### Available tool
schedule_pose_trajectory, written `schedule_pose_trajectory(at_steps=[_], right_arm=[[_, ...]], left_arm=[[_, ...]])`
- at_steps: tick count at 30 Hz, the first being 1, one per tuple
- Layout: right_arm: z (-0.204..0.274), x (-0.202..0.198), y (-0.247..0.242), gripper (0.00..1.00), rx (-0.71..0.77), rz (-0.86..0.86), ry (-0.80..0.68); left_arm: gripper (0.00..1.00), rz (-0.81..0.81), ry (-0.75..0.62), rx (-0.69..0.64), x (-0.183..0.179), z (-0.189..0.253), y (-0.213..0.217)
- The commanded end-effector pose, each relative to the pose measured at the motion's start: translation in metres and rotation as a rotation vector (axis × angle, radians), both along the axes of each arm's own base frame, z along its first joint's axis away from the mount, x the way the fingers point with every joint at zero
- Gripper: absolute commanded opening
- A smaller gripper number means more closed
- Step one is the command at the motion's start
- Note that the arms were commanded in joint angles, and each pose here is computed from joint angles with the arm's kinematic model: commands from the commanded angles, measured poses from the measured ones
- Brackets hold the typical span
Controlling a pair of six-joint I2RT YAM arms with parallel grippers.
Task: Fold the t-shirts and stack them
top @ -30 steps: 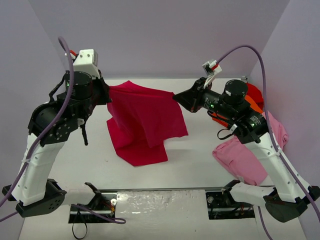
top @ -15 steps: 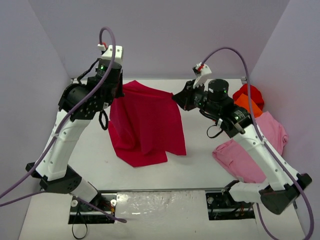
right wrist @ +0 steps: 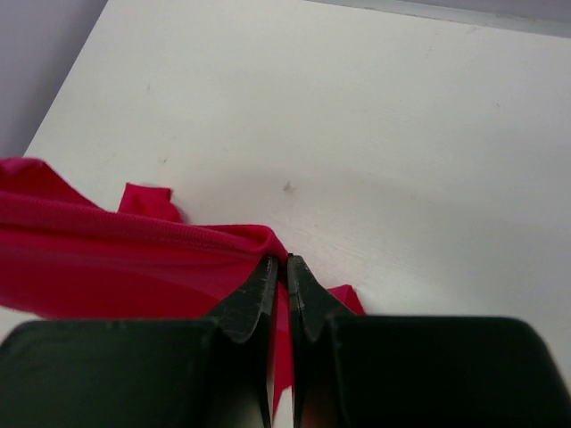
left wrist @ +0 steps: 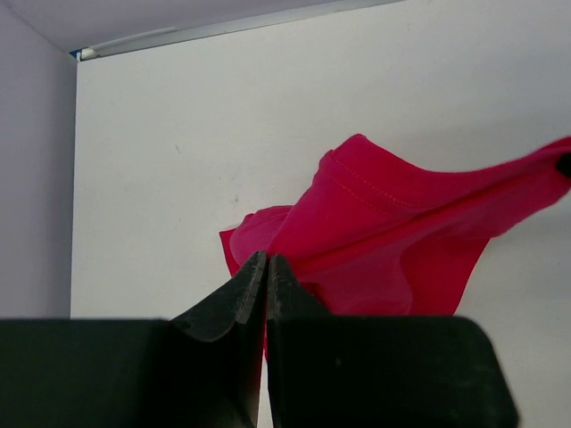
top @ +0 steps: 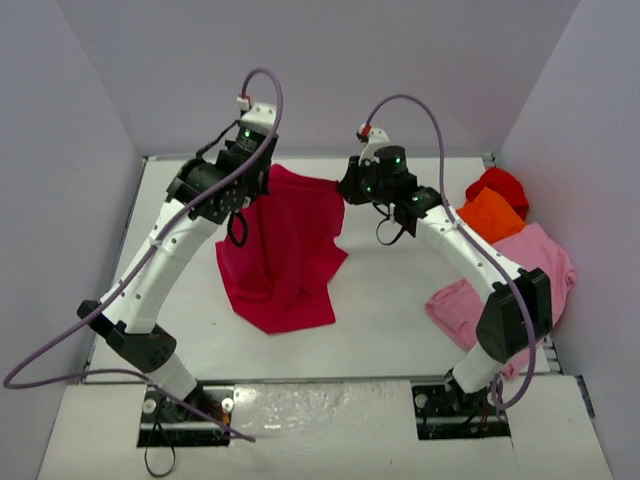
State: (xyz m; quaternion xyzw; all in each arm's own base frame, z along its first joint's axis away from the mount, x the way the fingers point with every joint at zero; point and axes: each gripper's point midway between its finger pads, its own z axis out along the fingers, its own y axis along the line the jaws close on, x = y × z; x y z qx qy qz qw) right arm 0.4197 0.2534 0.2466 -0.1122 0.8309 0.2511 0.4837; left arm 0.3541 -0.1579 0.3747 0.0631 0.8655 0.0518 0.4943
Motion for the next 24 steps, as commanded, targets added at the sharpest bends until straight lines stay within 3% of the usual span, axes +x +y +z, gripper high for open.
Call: schedule_pose_trajectory(at_steps=[1,7,8,10,11,12,13,15,20,24], right_arm=[[-0.016,0.07,-0.034,0.0,-0.047,-0.157,-0.061],[-0.039,0.149,-0.031,0.0,-0.03,-0.191,-0.076],[-0.042,0.159,-0.029,0.07,-0.025,-0.196,-0.074],[-0.049,0.173,-0.028,0.33,-0.011,-0.21,-0.058],[-0.052,0.173,-0.028,0.45,-0.01,-0.211,-0.048],[-0.05,0.17,-0.029,0.56,-0.009,-0.222,-0.044],[-0.046,0.164,-0.033,0.68,-0.002,-0.239,-0.036],[-0.042,0.15,-0.039,0.82,0.002,-0.256,-0.014],[-0.064,0.067,-0.067,0.81,-0.047,-0.323,0.147],[-0.101,-0.008,-0.059,0.8,-0.06,-0.254,0.318]], left_arm=[[0.0,0.086,-0.104,0.002,0.011,0.025,0.025],[0.0,0.104,-0.084,-0.013,0.02,0.005,0.024],[0.0,0.109,-0.078,-0.015,0.022,0.002,0.025],[0.05,0.119,-0.062,-0.021,0.024,-0.005,0.029],[0.28,0.123,-0.052,-0.028,0.026,-0.008,0.03],[0.7,0.131,-0.045,-0.033,0.028,-0.011,0.033],[0.85,0.14,-0.041,-0.034,0.029,-0.014,0.036],[0.97,0.146,-0.049,-0.057,0.029,-0.014,0.038],[0.97,0.094,-0.001,-0.092,0.023,-0.023,0.029],[0.97,0.009,0.088,-0.179,0.002,-0.042,0.003]])
